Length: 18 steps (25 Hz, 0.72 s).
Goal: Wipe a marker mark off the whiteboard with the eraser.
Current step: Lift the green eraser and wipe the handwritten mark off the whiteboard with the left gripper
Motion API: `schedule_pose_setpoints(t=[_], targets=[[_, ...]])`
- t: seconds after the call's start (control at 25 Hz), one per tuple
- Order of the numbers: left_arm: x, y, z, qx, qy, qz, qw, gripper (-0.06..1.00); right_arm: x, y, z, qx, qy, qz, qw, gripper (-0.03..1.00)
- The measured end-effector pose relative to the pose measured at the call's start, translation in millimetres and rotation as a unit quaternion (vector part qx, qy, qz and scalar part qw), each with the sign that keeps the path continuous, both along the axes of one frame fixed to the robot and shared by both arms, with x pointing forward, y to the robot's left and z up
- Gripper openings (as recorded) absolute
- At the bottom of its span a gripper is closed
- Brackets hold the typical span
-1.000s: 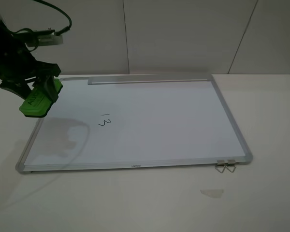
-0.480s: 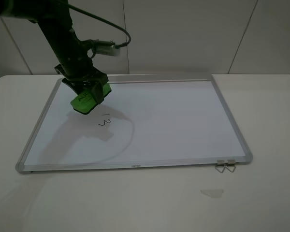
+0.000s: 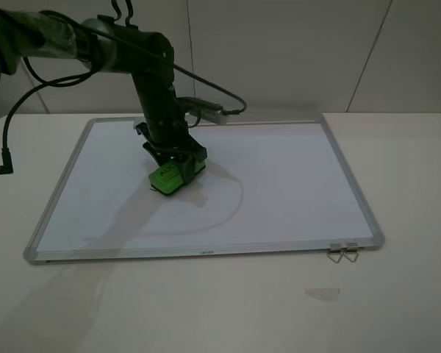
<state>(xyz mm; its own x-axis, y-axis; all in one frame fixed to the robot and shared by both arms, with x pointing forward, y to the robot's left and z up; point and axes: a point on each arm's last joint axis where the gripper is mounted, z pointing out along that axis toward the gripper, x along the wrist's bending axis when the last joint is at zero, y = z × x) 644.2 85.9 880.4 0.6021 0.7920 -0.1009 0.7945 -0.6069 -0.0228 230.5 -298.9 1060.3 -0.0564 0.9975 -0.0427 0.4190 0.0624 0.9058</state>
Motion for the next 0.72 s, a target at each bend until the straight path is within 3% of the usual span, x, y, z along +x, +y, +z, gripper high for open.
schedule_pose_setpoints(t=[0.28,0.56,0.72], targets=[[0.9,5.9,-8.1,0.052,-0.001,-0.026,0.998,0.59,0.0,0.0,0.0,0.000,0.000,0.000,1.000,0.81],[2.0,6.4,-9.9,0.053,0.001,-0.023,0.998,0.59,0.0,0.0,0.0,0.000,0.000,0.000,1.000,0.81],[10.5,18.5,-10.1,0.046,-0.008,0.004,0.999,0.59,0.0,0.0,0.0,0.000,0.000,0.000,1.000,0.81]])
